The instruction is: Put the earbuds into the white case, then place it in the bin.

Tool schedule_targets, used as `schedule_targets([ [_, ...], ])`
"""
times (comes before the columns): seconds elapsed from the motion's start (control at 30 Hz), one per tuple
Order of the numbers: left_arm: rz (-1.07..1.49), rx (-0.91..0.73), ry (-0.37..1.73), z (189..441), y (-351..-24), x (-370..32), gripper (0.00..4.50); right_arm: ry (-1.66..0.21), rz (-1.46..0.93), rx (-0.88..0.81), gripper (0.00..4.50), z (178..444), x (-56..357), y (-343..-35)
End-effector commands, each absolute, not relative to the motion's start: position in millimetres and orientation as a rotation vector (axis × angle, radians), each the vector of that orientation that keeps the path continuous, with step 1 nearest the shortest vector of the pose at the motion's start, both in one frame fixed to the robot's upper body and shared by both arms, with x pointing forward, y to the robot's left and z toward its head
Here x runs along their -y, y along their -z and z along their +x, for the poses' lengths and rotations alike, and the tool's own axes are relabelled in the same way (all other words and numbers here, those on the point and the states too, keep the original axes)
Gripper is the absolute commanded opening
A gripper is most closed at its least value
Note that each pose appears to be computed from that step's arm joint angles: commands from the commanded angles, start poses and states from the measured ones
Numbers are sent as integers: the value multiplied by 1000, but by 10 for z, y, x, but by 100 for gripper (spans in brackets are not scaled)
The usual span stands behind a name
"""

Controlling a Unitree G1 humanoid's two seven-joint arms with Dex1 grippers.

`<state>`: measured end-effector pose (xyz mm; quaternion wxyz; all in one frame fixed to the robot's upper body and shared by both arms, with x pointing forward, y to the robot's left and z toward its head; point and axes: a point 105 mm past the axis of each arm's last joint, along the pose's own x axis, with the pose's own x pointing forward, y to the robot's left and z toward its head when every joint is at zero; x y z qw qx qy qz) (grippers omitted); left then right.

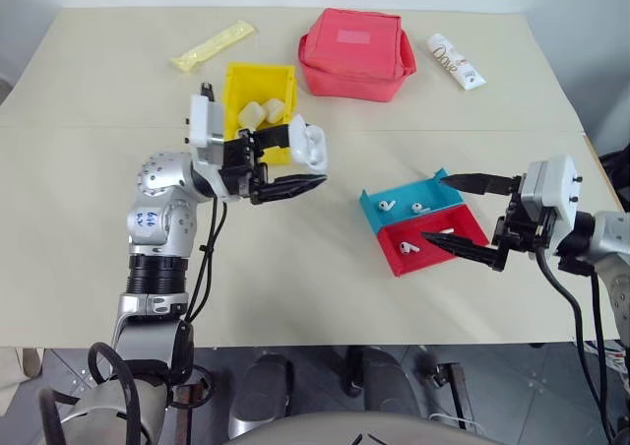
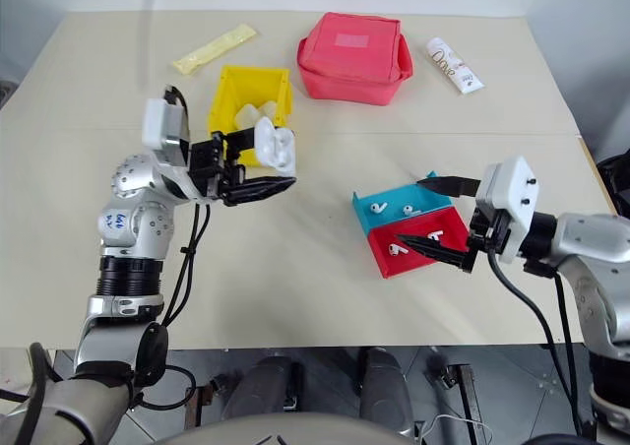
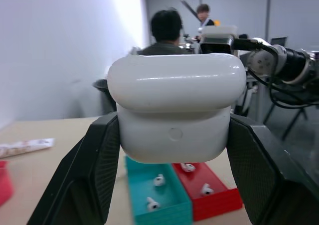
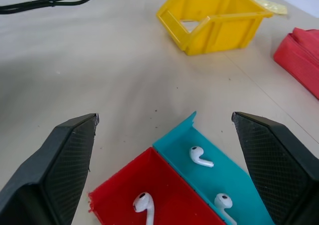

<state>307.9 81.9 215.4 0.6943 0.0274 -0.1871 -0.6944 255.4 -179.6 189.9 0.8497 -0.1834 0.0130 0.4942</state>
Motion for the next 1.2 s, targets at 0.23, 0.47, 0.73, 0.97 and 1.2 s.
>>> schedule_targets([
  [0.23,83,402,1716,2848,-1878,-550,279,-839,-495,-79,450,2408,1955,-1794],
  [0.47,102,460,1723,2747,-1756,-421,279,-778,-603,-177,450,2343,2122,-1660],
  [0.73,70,462,1706,2631,-1627,-325,279,-772,-609,-237,450,2244,2184,-1677],
  [0.97,51,466,1660,2671,-1627,-337,279,-794,-523,-272,450,1968,2237,-1652],
  [1.2,52,465,1649,2718,-1613,-433,279,-762,-533,-302,450,1872,2345,-1635],
])
